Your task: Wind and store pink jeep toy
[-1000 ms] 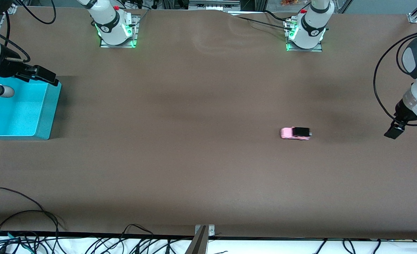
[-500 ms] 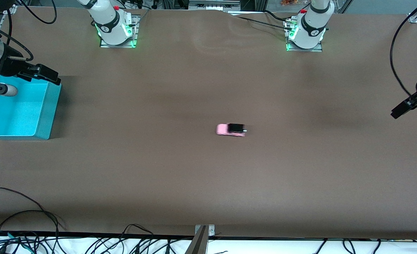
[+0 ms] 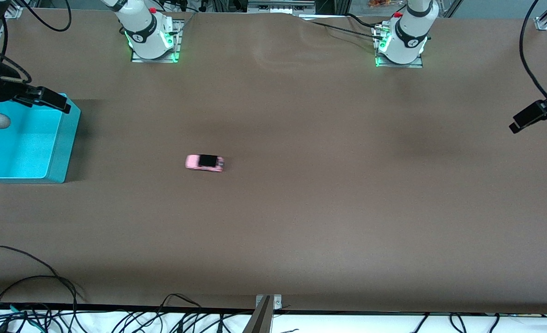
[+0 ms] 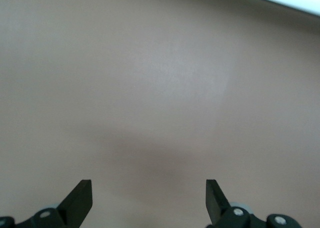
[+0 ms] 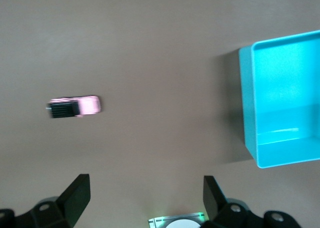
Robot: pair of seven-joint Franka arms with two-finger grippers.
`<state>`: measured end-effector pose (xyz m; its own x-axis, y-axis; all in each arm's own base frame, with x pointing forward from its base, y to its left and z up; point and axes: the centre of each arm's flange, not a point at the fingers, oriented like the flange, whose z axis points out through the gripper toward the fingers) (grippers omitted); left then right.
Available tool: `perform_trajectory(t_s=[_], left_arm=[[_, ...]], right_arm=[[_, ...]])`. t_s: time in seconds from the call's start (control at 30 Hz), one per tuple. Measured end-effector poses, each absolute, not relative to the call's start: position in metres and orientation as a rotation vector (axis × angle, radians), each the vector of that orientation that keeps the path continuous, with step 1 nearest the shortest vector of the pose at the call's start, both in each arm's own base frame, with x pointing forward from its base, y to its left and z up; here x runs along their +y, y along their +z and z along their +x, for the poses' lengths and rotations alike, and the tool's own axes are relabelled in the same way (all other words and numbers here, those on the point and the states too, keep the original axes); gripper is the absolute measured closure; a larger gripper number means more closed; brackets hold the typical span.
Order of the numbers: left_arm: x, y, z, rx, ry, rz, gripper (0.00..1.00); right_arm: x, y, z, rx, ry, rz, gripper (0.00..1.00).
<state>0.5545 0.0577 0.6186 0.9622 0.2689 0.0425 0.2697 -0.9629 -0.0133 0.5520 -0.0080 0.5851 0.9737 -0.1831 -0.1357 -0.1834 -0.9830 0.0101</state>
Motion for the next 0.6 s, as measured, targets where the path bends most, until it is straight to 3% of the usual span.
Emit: perform_trajectory(t_s=[0.2,0.6], left_arm=[[0.071,0.62,0.554,-0.293,-0.045,-3.113,0.0],[0.021,0.611,0.564,-0.137,-0.02,-3.133,0.0]], right_arm=[[-0.038,0.577,0.555,0.371,0.226,-3.12,0.0],[-0.063,0.567,0.562,0.441,0.21,-3.111,0.0]])
